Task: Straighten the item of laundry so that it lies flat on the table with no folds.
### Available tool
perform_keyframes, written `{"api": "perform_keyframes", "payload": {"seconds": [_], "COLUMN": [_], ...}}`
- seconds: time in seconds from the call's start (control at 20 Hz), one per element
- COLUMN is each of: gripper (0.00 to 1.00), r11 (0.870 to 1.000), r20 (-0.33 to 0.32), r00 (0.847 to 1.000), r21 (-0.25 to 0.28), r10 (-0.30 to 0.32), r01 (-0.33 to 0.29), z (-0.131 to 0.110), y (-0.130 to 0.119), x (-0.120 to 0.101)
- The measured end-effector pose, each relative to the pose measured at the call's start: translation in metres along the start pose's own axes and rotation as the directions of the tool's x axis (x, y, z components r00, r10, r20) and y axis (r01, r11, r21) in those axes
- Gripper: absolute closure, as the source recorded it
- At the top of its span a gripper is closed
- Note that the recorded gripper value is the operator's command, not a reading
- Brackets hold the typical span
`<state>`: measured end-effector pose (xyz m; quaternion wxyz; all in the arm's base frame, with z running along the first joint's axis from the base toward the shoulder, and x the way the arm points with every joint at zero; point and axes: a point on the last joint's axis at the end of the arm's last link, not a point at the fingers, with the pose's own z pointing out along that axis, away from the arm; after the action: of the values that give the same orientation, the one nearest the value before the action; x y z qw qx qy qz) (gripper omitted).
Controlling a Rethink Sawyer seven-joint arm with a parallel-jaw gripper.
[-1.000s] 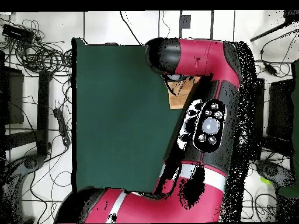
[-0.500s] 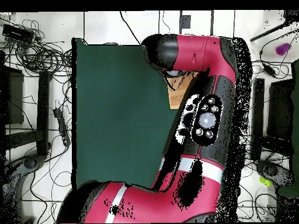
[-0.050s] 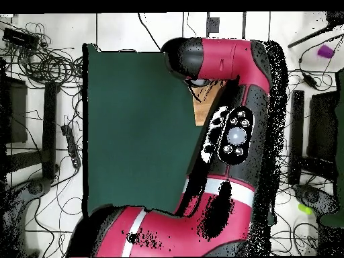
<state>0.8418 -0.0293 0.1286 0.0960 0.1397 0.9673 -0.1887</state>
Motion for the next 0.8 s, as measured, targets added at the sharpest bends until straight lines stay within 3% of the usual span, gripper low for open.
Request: {"api": "perform_keyframes", "payload": {"seconds": [0.45,0.8], "gripper": [1.0,1.0], "r11": [0.999,0.994], "r20": [0.03,0.074], "r00": [0.999,0.992], "r21": [-0.029,-0.024], "r10": [0.019,0.106], "r01": [-0.018,-0.104], "z": [0.003,0.013], "y": [0.017,0.039], "x": [-0.014,-0.024]}}
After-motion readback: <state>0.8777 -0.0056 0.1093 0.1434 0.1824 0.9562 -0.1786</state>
